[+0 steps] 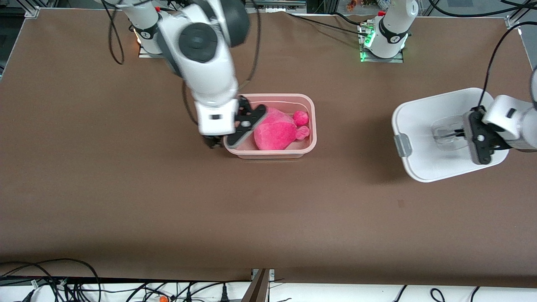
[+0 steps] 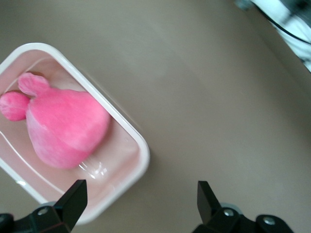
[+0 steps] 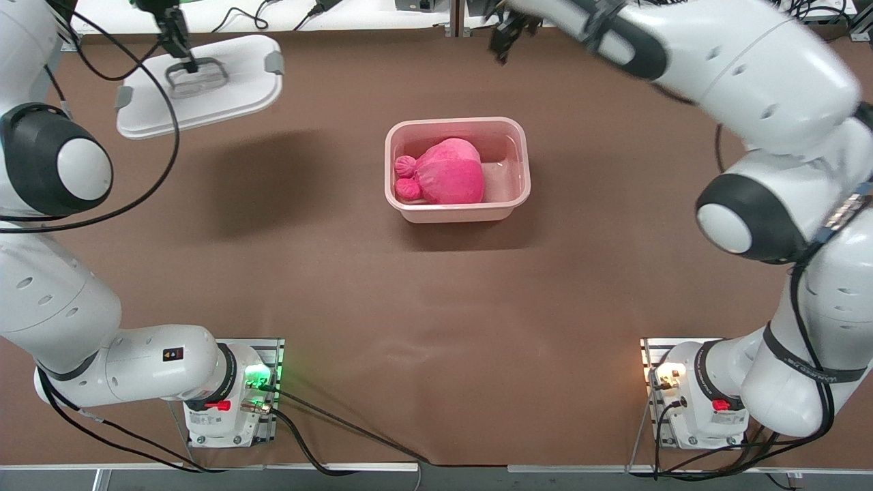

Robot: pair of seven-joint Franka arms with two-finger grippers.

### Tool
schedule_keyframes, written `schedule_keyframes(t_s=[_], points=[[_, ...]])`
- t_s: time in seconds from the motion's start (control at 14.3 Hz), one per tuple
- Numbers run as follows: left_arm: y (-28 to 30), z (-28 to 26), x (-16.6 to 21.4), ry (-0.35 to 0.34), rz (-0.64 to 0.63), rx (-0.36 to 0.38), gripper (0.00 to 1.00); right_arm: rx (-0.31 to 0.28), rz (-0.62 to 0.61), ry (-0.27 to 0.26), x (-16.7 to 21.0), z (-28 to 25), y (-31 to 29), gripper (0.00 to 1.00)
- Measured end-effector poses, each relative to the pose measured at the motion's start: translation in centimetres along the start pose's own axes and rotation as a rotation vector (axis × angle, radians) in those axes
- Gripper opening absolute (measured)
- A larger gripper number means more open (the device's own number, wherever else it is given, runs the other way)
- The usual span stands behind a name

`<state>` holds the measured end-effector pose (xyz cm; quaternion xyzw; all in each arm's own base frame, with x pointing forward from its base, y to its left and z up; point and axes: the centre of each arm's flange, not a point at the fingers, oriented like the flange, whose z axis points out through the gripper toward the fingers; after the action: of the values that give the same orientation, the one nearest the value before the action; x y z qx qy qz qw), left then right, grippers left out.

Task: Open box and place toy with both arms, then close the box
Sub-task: 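Bring the lid back over the box with the left gripper while the right gripper retracts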

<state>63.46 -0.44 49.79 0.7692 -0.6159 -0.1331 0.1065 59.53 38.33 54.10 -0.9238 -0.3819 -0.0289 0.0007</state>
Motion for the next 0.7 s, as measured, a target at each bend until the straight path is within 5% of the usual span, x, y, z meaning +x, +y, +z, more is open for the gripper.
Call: schedule_keyframes(t_s=[0.35,0.7], points=[[5.4,0.3,16.2,-0.057,0.233,0.066,0.07,0.066,0.246,-0.036,-9.8,-4.0,11.0,1.0],[12.1,2.0,28.8,-0.058,0.289,0.147,0.07,0.137,0.502,-0.086,-20.7,-7.5,17.6,1.0]])
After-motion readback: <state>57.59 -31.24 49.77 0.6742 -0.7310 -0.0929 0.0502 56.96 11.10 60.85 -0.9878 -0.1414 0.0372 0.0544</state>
